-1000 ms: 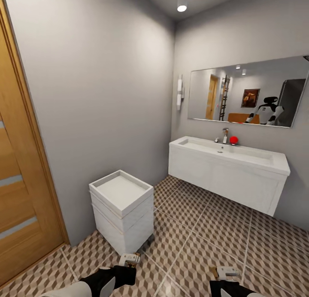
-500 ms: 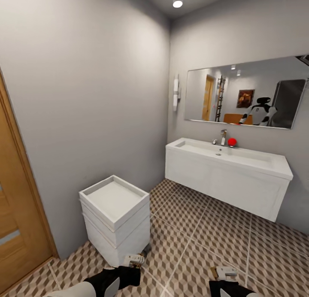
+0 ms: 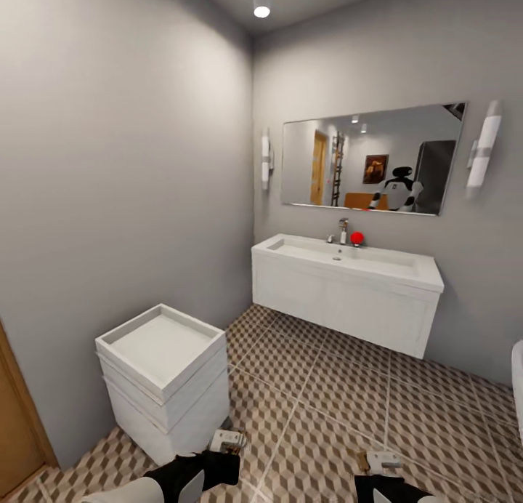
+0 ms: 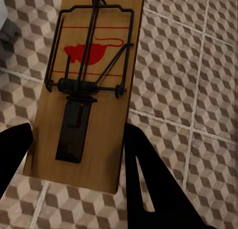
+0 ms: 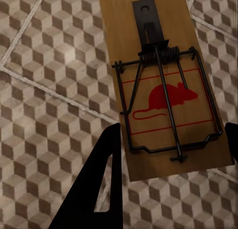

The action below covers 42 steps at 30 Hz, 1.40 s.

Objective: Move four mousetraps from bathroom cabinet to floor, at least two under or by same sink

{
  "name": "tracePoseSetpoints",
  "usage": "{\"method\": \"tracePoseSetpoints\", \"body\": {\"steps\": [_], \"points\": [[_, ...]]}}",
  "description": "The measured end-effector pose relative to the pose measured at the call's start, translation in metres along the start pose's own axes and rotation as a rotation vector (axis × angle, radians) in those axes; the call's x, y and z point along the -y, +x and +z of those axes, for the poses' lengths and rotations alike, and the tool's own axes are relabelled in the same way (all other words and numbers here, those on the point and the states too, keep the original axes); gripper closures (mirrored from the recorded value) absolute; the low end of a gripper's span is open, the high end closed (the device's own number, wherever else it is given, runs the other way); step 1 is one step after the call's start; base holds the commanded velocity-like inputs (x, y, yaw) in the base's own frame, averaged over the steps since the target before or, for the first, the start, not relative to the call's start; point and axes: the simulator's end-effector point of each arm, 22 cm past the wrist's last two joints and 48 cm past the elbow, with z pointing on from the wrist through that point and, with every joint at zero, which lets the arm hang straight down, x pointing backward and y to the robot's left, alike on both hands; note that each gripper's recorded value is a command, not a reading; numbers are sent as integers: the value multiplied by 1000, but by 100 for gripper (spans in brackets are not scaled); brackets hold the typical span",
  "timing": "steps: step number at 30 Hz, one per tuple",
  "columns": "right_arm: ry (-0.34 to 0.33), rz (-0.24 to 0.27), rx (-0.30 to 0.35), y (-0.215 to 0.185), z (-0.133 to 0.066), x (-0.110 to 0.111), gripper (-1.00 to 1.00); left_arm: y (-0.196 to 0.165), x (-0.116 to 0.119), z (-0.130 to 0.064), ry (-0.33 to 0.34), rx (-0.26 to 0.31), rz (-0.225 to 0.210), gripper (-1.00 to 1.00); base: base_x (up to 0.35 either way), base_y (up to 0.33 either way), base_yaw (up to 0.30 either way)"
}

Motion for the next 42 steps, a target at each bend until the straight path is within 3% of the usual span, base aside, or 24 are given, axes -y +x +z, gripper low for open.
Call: {"method": "tracePoseSetpoints", "body": {"steps": [18,28,34,42], "points": [[-2,0,-1,0,0,-1,100,0,-3,-1,-6,0,-3,100,46,0,-282],[-6,-1,-1,0,-1,-5,100,0,-6,-1,-16,0,0,100,315,0,-40],[-8,-1,-1,0,-1,-6,100,-1,-23,-2,-95,-1,0,100,323,0,-2],[-2,0,2,0,-1,-2,100,-3,-31,-3,-125,6,-8,100,323,0,0]]}}
